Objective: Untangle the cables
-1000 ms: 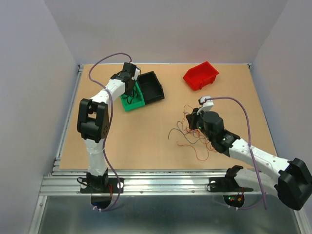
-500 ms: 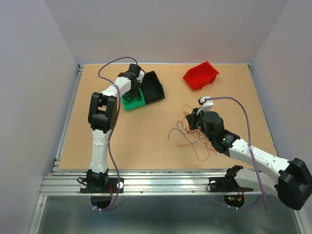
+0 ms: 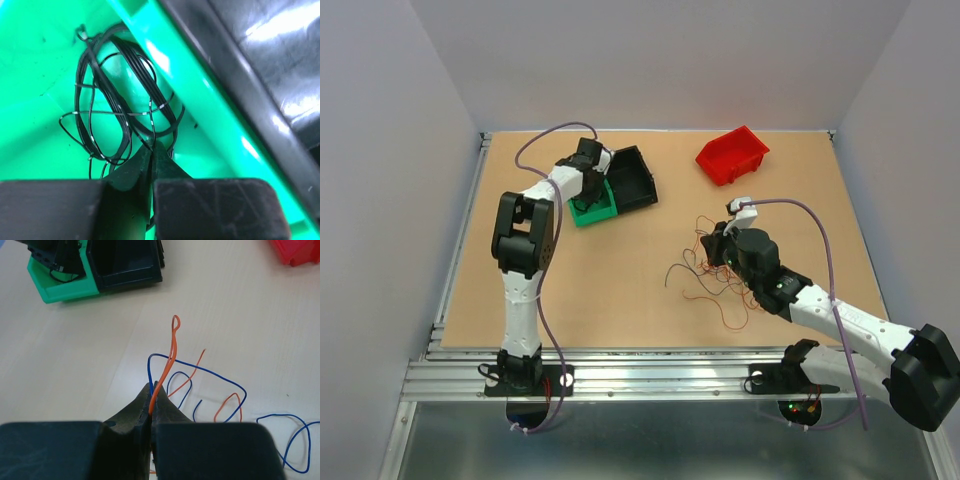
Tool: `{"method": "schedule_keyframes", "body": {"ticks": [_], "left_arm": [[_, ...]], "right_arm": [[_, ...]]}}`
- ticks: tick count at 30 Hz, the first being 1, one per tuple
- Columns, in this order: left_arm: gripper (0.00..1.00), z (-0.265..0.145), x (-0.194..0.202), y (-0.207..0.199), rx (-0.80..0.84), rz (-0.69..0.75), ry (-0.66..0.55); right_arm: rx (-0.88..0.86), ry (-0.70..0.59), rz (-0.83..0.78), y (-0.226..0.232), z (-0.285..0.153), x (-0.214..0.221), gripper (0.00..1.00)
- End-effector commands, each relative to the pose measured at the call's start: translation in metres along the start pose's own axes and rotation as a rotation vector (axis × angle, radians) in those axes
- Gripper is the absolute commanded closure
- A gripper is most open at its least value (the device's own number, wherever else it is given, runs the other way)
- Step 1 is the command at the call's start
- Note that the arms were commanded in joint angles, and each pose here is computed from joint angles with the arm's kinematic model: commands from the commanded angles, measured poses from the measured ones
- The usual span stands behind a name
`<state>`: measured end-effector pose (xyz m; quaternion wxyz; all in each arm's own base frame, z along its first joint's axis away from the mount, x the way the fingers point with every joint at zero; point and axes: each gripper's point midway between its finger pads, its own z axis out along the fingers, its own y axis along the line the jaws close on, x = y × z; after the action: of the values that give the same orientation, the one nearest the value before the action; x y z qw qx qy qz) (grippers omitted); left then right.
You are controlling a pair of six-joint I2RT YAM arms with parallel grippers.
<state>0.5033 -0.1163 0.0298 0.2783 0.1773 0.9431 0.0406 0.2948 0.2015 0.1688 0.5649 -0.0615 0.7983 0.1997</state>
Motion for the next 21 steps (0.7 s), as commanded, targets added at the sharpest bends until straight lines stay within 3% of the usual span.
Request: {"method": "schedule_keyframes", "body": {"ticks": [1,3,7,13,16,21], "left_arm": [[0.87,-0.029,0.005,0.007,-0.016,-0.006,-0.02],[0.85,-0.037,0.004,0.011,-0.032,-0.006,-0.037],[0.74,-0.046,0.004,0.016,-0.051,-0.003,-0.054],[0.67,-0.059,-0.005,0.024,-0.083,-0.007,-0.092],[0.58,-0.068,-0.013,0.028,-0.096,-0.014,-0.122],[0.56,-0.081,-0.018,0.03,-0.098,-0.025,-0.152]], "right_arm": [[-0.049,-0.126,0.029,0.017,-0.003,-0.048,0.99],[-0.053,-0.128,0.03,0.018,-0.003,-0.049,0.99],[-0.054,-0.126,0.031,0.018,-0.003,-0.048,0.99],[-0.057,-0.12,0.031,0.02,0.0,-0.047,0.99],[-0.06,-0.116,0.03,0.021,0.001,-0.047,1.0],[-0.058,-0.117,0.03,0.02,0.001,-0.047,0.99]]}}
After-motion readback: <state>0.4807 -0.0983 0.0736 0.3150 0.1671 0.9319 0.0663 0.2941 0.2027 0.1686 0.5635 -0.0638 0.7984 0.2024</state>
